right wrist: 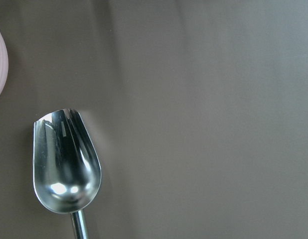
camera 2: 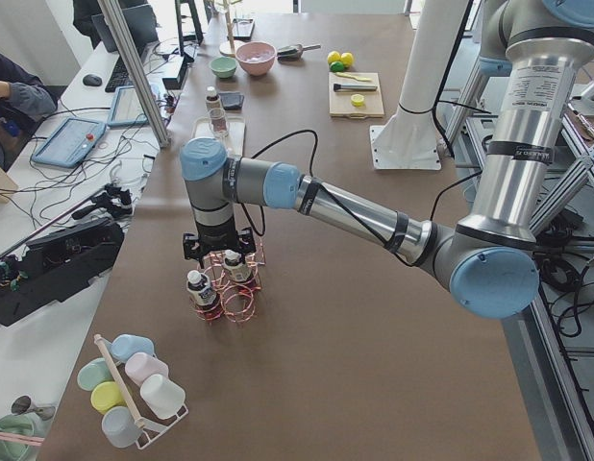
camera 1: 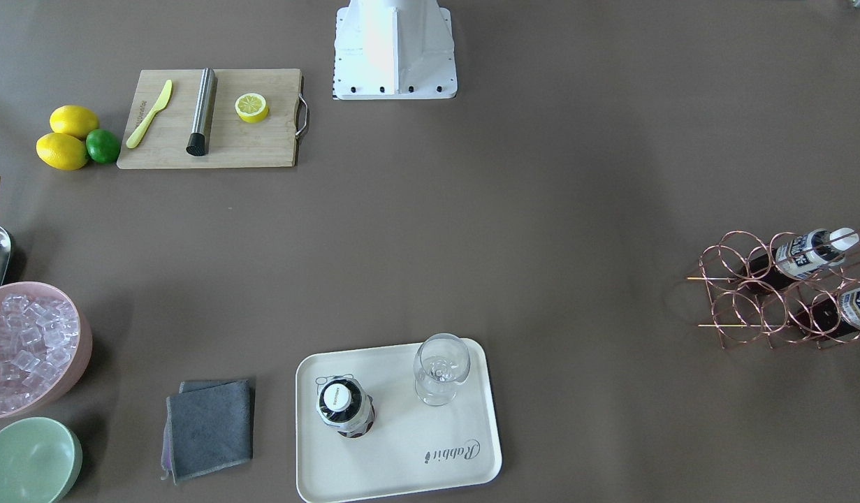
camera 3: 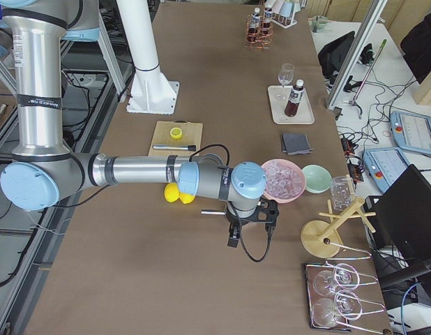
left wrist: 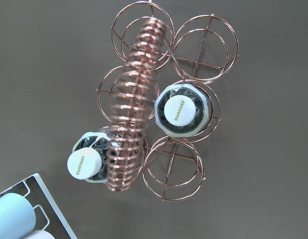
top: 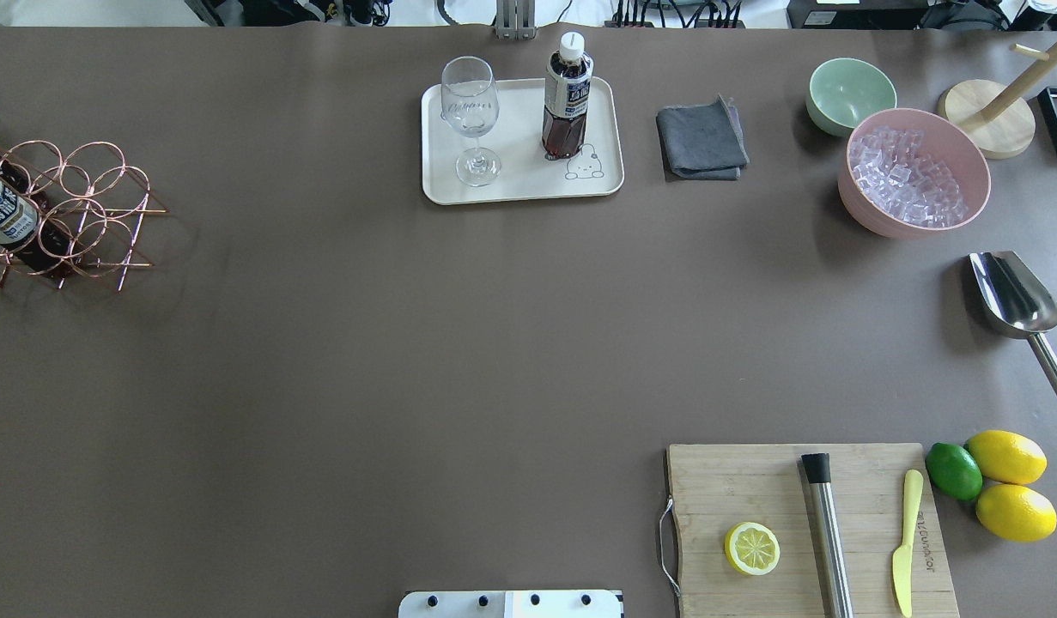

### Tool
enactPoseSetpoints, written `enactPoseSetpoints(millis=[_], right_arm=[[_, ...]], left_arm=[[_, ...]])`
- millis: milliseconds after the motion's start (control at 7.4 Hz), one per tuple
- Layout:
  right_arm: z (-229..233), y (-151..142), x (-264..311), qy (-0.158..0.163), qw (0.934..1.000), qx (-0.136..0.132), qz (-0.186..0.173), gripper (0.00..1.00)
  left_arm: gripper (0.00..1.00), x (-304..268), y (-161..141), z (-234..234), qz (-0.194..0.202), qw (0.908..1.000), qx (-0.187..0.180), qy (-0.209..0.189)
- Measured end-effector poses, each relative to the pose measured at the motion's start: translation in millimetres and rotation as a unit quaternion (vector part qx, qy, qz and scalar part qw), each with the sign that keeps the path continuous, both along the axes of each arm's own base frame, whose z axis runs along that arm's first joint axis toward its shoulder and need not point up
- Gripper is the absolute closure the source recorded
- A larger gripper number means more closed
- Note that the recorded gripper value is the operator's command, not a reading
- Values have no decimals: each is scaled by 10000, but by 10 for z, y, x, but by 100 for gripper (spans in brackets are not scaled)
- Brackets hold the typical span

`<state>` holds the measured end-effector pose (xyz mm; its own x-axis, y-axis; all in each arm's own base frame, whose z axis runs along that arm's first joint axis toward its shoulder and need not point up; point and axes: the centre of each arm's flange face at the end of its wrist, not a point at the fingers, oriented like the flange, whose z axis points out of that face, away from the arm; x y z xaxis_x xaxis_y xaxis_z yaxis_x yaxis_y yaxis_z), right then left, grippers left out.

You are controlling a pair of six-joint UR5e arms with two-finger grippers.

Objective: Take tea from basket to plate

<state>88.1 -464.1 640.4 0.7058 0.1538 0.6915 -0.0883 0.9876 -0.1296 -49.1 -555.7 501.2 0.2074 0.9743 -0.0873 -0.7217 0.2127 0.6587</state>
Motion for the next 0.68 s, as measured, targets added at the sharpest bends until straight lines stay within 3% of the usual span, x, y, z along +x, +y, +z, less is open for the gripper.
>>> enactPoseSetpoints(millis=[405, 676], right_arm=[[-190, -72, -197, 131, 9994, 212, -249, 0], [-253, -87, -319, 206, 9987, 273, -386, 0]], left_arm=[[2, -37, 22, 331, -419, 9963, -701, 263], [2, -1, 43, 631, -1027, 9792, -1655, 572]])
